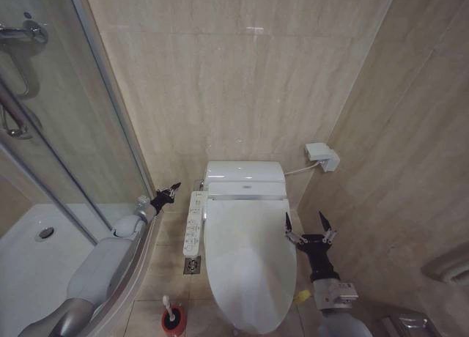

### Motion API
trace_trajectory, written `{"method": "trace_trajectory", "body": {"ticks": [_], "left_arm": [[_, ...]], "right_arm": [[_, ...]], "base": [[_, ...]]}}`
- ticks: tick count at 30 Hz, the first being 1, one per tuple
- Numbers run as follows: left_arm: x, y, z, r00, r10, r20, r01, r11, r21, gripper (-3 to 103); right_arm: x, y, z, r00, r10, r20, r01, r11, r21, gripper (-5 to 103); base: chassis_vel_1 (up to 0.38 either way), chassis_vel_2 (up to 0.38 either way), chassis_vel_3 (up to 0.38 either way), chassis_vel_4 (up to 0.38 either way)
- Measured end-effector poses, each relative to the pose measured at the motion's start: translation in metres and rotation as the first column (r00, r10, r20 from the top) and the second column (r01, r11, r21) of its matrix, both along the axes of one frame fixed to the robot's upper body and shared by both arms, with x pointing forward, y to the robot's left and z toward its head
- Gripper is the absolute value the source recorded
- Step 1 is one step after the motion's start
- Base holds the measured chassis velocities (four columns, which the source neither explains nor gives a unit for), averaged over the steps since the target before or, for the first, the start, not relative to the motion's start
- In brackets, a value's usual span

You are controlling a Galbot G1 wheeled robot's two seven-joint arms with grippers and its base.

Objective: Open the toilet lid, clean the toilet bowl with a toilet brush, close the toilet lid, and flush.

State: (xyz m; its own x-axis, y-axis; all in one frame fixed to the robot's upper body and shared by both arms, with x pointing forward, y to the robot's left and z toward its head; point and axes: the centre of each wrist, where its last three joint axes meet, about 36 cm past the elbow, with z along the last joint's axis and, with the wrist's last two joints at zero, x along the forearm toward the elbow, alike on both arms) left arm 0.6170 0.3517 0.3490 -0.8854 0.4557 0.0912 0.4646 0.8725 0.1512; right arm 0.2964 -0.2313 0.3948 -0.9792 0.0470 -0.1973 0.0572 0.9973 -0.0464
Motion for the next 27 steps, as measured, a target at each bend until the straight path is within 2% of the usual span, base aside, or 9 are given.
{"method": "trace_trajectory", "body": {"ticks": [14,27], "left_arm": [[0.005,0.011,-0.005,0.995,-0.095,0.014,0.095,0.995,0.019,0],[0.013,0.015,-0.019,0.977,-0.211,0.018,0.211,0.977,0.032,0]], "right_arm": [[0.0,0.0,0.0,1.0,0.0,0.0,0.0,1.0,0.0,100],[0.0,0.0,0.0,1.0,0.0,0.0,0.0,1.0,0.0,100]], "base": [[-0.006,0.011,0.006,-0.007],[0.0,0.0,0.0,0.0]]}}
